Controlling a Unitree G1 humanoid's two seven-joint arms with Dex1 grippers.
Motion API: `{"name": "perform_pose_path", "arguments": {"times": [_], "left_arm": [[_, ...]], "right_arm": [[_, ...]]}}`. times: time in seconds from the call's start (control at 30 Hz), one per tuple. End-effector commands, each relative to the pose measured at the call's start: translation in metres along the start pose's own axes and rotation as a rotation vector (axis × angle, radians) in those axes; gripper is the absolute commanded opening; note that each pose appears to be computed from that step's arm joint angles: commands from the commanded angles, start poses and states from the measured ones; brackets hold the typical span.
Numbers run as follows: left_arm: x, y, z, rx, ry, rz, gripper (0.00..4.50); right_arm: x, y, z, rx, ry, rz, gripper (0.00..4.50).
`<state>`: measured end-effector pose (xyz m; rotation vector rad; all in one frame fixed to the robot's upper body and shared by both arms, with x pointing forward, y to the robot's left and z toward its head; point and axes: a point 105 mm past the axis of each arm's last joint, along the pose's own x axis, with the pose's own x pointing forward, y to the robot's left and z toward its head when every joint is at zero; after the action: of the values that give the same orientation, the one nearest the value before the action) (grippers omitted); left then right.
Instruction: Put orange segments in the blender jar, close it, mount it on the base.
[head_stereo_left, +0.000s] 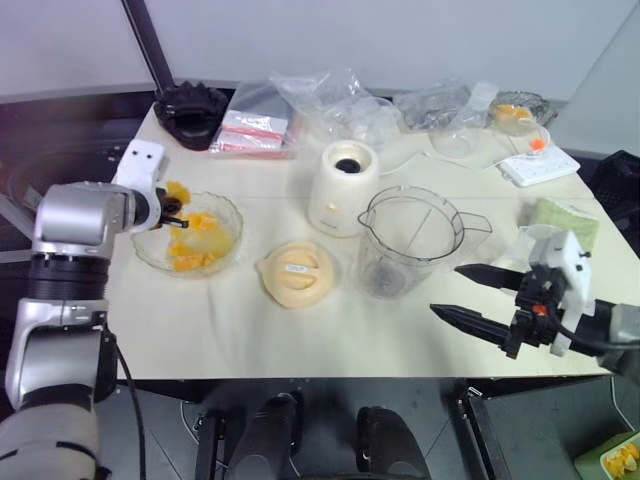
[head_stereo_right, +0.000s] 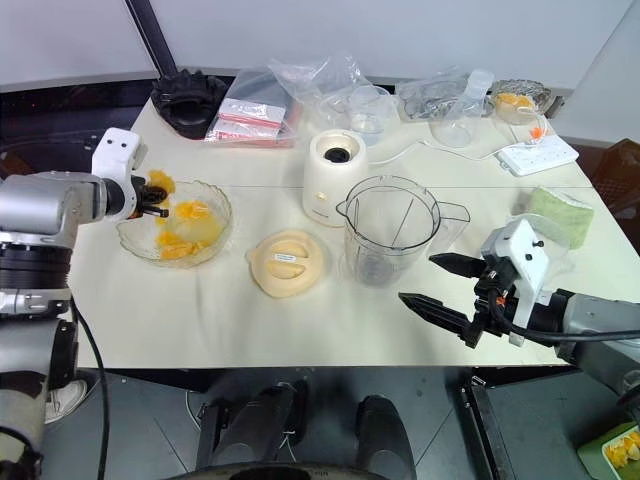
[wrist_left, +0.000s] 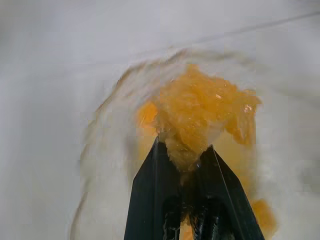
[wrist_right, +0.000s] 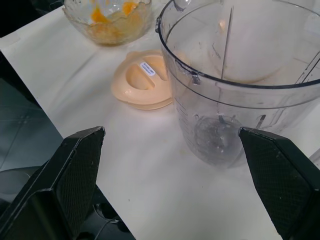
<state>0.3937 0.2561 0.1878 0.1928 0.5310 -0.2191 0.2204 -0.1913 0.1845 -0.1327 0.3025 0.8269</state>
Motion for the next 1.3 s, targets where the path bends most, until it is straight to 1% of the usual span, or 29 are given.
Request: {"name": "perform_pose_path", "arguments": {"times": [0.03, 0.1, 0.17, 0.27, 0.37, 0.5, 0.6, 0.7, 0.77, 0.9, 0.97, 1.03, 1.1, 1.3], "left_arm": [[-0.018, -0.014, 0.042, 0.066, -0.158, -0.147, 0.23], [-0.028, -0.026, 0.063, 0.112, -0.219, -0.243, 0.23], [-0.042, -0.046, 0.09, 0.162, -0.302, -0.374, 0.23], [-0.059, -0.071, 0.122, 0.212, -0.389, -0.514, 0.23], [-0.076, -0.106, 0.159, 0.268, -0.479, -0.665, 0.23], [-0.094, -0.151, 0.197, 0.335, -0.555, -0.826, 0.23], [-0.108, -0.184, 0.215, 0.363, -0.58, -0.958, 0.23], [-0.118, -0.21, 0.223, 0.415, -0.595, -1.059, 0.23], [-0.12, -0.221, 0.226, 0.431, -0.601, -1.094, 0.23], [-0.117, -0.246, 0.225, 0.437, -0.589, -1.177, 0.23], [-0.114, -0.261, 0.215, 0.456, -0.562, -1.245, 0.23], [-0.099, -0.273, 0.201, 0.488, -0.508, -1.252, 0.23], [-0.088, -0.28, 0.193, 0.504, -0.48, -1.245, 0.23], [-0.064, -0.298, 0.172, 0.531, -0.448, -1.245, 0.23]], "right_arm": [[-0.013, -0.012, 0.011, -0.053, -0.03, -0.081, 4.5], [-0.017, -0.014, 0.011, -0.055, -0.032, -0.1, 4.5], [-0.021, -0.017, 0.01, -0.055, -0.036, -0.127, 4.5], [-0.024, -0.019, 0.008, -0.058, -0.035, -0.15, 4.5], [-0.026, -0.021, 0.006, -0.061, -0.041, -0.173, 4.5], [-0.025, -0.022, 0.002, -0.061, -0.056, -0.2, 4.5], [-0.026, -0.022, -0.002, -0.058, -0.066, -0.228, 4.5], [-0.028, -0.021, -0.006, -0.055, -0.072, -0.254, 4.5], [-0.029, -0.02, -0.008, -0.053, -0.078, -0.267, 4.5], [-0.028, -0.013, -0.011, -0.044, -0.088, -0.287, 4.5], [-0.027, -0.01, -0.012, -0.038, -0.09, -0.295, 4.5], [-0.028, -0.009, -0.012, -0.037, -0.093, -0.303, 4.5], [-0.029, -0.009, -0.01, -0.039, -0.097, -0.31, 4.5], [-0.03, -0.01, -0.009, -0.04, -0.098, -0.316, 4.5]]}}
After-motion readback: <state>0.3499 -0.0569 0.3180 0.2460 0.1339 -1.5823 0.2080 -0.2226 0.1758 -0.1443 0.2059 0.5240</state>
